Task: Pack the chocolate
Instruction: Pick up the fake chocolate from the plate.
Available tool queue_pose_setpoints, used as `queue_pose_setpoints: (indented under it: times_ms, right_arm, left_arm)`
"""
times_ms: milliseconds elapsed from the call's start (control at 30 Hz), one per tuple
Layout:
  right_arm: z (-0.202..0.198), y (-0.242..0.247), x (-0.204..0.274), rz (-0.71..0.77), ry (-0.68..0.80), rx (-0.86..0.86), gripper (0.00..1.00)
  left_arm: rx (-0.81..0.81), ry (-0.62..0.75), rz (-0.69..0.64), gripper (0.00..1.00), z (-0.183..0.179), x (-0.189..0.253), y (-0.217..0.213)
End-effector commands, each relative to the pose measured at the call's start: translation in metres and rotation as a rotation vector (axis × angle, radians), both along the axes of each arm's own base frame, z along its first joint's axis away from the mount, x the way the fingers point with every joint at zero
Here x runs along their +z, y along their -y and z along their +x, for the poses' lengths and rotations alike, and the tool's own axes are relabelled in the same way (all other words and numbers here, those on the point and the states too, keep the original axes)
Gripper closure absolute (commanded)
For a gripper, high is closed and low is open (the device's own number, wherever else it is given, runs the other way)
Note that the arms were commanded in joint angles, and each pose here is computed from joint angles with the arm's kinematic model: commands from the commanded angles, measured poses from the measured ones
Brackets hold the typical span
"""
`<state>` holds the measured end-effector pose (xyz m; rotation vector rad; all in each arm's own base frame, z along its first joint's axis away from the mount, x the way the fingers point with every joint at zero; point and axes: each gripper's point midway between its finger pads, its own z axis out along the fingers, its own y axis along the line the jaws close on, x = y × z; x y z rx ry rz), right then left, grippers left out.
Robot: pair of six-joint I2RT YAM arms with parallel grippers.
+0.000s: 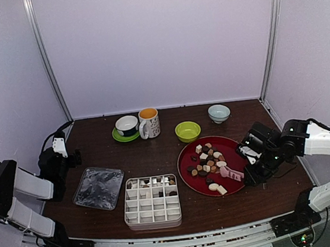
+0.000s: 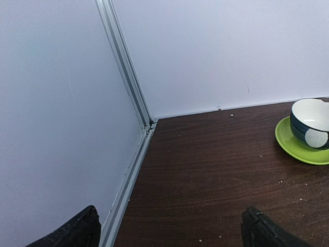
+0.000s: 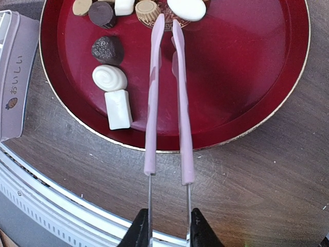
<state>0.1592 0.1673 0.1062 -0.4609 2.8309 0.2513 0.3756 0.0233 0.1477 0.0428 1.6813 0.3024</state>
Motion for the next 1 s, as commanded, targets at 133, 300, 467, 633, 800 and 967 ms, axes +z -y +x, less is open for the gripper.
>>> queue_pose_setpoints:
  times_ms: [133, 300, 467, 633, 800, 967]
  right_arm:
    - [-0.002, 0.006, -0.002, -0.008, -0.007, -0.024, 0.75]
    - [-0.007, 0.011, -0.006, -0.034, -0.03, -0.021, 0.74]
    - [-0.012, 0.016, -0.009, -0.092, -0.074, 0.007, 0.74]
    - [-0.01, 0.015, -0.007, -0.094, -0.068, 0.012, 0.74]
    - [-0.011, 0.014, -0.008, -0.09, -0.077, 0.016, 0.74]
    - [-0.017, 0.021, -0.009, -0.12, -0.101, 0.023, 0.74]
  left_arm:
    - [0.014, 0.045, -0.001, 0.02, 0.004, 0.013, -0.004]
    - [0.014, 0.044, -0.001, 0.02, 0.004, 0.013, -0.004]
    - [0.014, 0.045, -0.001, 0.02, 0.004, 0.013, -0.004]
    - [0.014, 0.045, -0.001, 0.02, 0.004, 0.013, -0.004]
    - [0.013, 0.045, -0.001, 0.02, 0.004, 0.013, -0.004]
    - [0.014, 0.044, -0.002, 0.02, 0.004, 0.013, -0.004]
